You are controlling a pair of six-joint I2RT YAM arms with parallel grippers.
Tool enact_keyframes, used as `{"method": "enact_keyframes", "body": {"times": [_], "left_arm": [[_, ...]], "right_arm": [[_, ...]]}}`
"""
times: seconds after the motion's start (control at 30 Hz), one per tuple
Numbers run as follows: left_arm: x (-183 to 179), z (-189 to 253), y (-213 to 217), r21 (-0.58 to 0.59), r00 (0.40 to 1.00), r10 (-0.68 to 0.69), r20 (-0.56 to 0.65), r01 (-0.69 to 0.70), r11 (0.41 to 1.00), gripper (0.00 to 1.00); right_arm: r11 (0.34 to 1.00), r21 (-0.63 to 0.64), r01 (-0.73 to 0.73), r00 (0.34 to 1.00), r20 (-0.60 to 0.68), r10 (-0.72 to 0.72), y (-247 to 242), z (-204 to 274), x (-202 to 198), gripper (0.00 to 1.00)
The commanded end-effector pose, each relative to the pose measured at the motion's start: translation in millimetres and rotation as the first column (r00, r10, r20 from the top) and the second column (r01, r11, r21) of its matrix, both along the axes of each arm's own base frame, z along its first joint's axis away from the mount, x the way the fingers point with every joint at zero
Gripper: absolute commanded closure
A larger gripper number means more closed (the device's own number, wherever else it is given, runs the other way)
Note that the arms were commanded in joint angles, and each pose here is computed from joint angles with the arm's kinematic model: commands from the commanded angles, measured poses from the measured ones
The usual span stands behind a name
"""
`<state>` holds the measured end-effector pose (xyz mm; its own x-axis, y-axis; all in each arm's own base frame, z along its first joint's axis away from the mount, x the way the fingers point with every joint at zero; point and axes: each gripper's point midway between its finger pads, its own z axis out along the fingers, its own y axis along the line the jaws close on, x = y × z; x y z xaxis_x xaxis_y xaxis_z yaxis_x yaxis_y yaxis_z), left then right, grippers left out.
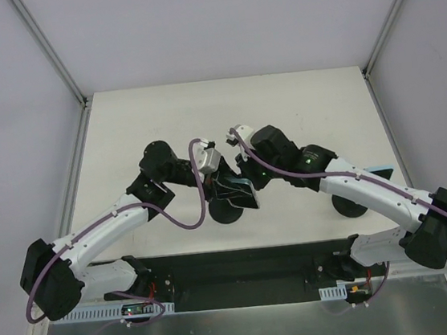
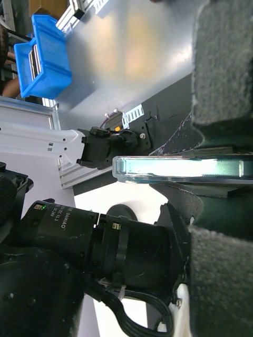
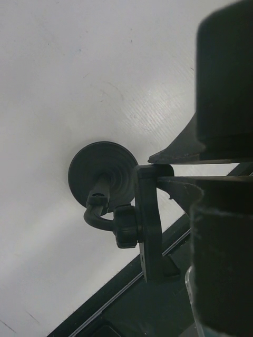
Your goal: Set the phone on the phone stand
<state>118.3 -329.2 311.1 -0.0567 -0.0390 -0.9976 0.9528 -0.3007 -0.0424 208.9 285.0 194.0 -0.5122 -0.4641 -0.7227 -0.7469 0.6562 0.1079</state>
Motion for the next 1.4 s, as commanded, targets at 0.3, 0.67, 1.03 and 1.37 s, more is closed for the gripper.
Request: {"method": "enact_keyframes", "body": {"times": [0.3, 0.67, 1.03, 1.37], "left_arm": [[8, 13, -22, -0.097, 0.973, -0.108, 0.203, 0.130, 0.987, 1.00], [19, -18, -23, -0.010, 0.979, -0.074, 0.188, 0.077, 0.997, 1.00], [47, -28, -8, 0.153, 0.974, 0.223, 0.026, -0.224, 0.962, 1.00], [126, -105, 124, 0.471, 0.172, 0.970, 0.170, -0.879, 0.073, 1.00]], "right_arm": [[0.988, 0.126, -0.086, 0.996, -0.011, 0.088, 10, 24, -10, 0.99], [0.988, 0.133, -0.078, 0.997, 0.002, 0.079, 5, 28, -9, 0.99], [0.988, 0.098, 0.115, 0.988, 0.090, -0.124, -20, 30, 17, 0.99], [0.879, 0.263, 0.397, 0.847, 0.264, -0.462, -31, 66, 20, 1.00]]}}
